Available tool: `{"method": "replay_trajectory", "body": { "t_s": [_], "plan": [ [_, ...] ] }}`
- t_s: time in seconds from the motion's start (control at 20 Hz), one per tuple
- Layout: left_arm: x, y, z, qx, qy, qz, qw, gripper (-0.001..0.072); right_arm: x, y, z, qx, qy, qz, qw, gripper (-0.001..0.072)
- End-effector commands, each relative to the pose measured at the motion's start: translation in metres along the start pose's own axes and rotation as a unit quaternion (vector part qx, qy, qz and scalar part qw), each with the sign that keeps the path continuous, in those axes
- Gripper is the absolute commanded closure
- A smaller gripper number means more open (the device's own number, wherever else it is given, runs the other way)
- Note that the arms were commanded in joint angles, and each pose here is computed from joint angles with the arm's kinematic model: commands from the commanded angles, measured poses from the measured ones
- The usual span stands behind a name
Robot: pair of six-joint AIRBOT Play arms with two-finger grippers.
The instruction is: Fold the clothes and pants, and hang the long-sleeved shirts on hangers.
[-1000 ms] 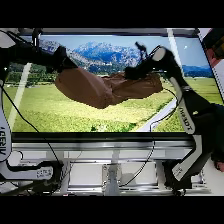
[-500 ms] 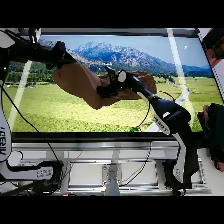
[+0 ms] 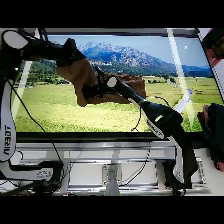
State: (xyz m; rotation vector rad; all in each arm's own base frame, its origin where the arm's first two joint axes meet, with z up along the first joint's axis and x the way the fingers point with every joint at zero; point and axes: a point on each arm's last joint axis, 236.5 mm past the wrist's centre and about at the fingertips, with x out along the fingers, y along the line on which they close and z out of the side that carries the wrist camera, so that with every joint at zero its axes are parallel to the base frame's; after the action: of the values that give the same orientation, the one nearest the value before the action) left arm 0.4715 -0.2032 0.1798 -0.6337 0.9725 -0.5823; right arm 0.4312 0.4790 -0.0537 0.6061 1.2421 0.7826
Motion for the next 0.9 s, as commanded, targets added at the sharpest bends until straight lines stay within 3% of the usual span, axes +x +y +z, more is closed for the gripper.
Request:
{"method": "replay_trajectory", "body": {
  "t_s": [0.0, 0.15, 0.4, 0.85],
  "plan": [
    [0.034, -0.006, -0.008, 0.005, 0.009, -0.007, 1.000, 0.0687, -0.017, -0.015, 0.004, 0.006, 0.014, -0.022, 1.000, 0.0682],
    [0.061, -0.008, -0.012, 0.004, 0.010, -0.010, 1.000, 0.0686, -0.060, -0.063, 0.021, -0.010, 0.020, -0.115, 0.993, 0.0682],
    [0.086, -0.032, -0.015, 0.004, -0.008, -0.035, 0.999, 0.0686, -0.171, -0.106, 0.062, -0.023, 0.000, -0.196, 0.980, 0.0682],
    [0.173, -0.085, -0.054, -0.014, -0.025, -0.086, 0.996, 0.0686, -0.370, -0.098, 0.102, -0.029, -0.112, -0.231, 0.966, 0.0680]
  ]
}}
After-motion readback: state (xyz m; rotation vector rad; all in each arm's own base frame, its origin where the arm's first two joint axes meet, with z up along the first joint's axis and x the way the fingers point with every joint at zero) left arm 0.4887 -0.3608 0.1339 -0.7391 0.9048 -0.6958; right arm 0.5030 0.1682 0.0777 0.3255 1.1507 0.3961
